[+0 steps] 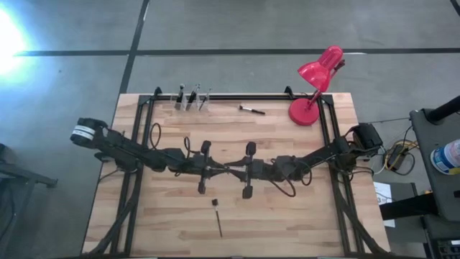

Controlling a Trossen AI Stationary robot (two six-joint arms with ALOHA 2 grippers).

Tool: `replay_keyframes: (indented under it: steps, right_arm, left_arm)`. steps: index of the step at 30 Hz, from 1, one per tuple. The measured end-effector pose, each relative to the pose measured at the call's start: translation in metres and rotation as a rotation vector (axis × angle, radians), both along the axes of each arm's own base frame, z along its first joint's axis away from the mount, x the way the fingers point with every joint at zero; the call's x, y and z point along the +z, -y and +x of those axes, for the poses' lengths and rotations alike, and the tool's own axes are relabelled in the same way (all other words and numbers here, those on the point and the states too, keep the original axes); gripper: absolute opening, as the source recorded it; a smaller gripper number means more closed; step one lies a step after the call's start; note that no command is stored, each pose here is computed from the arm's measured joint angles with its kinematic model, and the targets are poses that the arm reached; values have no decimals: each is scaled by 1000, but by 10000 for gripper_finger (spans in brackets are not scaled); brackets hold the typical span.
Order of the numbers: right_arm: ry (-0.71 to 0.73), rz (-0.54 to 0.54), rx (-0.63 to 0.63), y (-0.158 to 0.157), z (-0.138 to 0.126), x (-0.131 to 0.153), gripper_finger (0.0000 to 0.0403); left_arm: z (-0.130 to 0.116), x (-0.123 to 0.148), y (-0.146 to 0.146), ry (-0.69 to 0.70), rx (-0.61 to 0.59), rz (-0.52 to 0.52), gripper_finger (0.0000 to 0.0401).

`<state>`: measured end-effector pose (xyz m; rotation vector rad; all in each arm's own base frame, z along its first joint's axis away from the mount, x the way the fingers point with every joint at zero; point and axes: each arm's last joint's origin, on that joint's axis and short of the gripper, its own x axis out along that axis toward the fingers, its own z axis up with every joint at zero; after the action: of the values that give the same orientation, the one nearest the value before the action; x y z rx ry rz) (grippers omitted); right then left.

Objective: Put items in baskets/containers
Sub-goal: Put the black eyeshadow brush into the transparent organizer

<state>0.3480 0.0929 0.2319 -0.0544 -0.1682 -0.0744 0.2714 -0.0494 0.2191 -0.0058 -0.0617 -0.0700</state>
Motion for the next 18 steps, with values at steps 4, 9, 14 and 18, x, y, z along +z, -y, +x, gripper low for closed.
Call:
replay_keyframes:
  steps: [4, 9, 14, 18]
  right_arm:
    - [-6, 13, -55, 1, -1, 0, 109]
    - [2, -8, -57, 0, -8, 9, 155]
    - [-138, -75, -37, -2, -25, 19, 164]
    - [-238, -61, -16, -3, -42, 9, 133]
  left_arm:
    - [-5, 2, -3, -21, 54, 20, 15]
    - [-7, 0, -8, -65, 130, 30, 15]
    - [-7, -2, -21, -107, 210, 16, 15]
    - [-9, -5, -51, -161, 359, -14, 15]
